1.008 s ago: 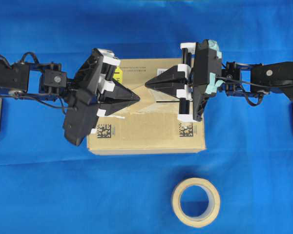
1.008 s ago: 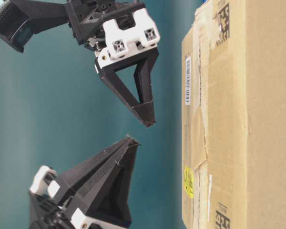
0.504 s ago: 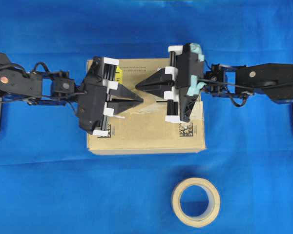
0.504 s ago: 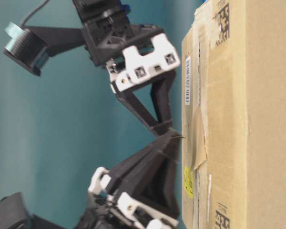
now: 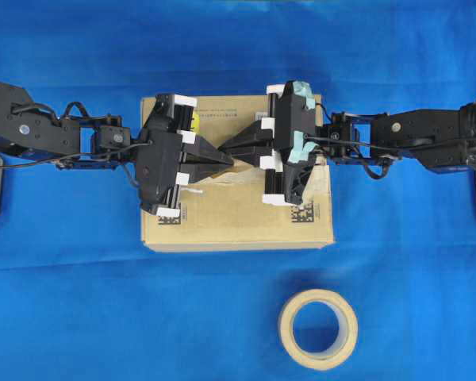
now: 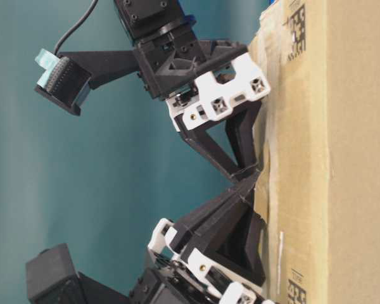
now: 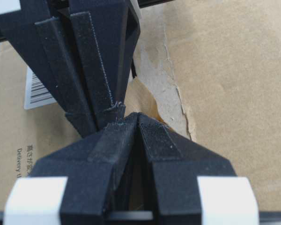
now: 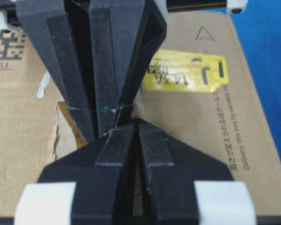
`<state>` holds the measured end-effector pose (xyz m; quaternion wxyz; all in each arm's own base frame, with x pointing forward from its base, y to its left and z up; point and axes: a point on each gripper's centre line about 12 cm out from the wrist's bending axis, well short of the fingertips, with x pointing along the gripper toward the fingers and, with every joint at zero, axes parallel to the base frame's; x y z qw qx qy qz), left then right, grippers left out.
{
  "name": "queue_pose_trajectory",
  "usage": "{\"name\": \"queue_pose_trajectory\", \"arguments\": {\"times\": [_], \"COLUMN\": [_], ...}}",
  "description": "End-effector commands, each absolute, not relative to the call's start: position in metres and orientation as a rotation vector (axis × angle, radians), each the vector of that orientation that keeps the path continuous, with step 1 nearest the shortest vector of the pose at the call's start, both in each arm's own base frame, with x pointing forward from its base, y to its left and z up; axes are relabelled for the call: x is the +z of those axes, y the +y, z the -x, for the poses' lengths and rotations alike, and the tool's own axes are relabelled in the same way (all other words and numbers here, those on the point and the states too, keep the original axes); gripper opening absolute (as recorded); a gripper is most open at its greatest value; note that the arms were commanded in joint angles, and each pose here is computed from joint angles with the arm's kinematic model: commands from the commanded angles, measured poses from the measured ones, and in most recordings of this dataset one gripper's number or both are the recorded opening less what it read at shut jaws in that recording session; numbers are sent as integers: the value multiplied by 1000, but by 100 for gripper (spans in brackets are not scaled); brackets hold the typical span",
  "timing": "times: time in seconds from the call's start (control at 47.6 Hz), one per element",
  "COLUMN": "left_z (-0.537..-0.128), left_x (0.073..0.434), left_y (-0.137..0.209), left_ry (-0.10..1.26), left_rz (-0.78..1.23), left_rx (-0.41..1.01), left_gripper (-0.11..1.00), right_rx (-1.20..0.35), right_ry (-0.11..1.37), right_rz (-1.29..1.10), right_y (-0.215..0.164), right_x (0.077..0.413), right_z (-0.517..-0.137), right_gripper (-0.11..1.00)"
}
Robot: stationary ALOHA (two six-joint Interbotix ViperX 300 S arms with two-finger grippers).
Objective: Apply tape along the seams of the closed cardboard box to seal it securely.
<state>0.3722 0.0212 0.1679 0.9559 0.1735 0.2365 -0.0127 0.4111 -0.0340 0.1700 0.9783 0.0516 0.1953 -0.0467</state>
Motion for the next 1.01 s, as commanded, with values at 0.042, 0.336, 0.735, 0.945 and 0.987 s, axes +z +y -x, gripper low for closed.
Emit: {"name": "queue_pose_trajectory", "arguments": {"times": [0.042,0.336,0.735,0.945,0.987], "left_z": [-367,-342,-343,-358,-361], "left_x": [167,158,198,205,204], "left_y": [23,21,15,8,6], "left_ry": [482,514,378,323,325], "left_rz": [-315,-280,-297,-303,-302], "left_rx": [-12,-9,-8,-20,-24], "left_gripper": [2,2,2,2,2], "right_rx": [-87,-91,-88,-84,-83], "right_ry": [401,439,365,319,321], "right_rz": [-105,-139,-149,-133,-130], "right_y": [-30,-26,-25,-28,-28], "right_x": [173,165,193,202,202], "right_z": [-410,-390,-374,-393,-397], "right_gripper": [0,0,0,0,0]}}
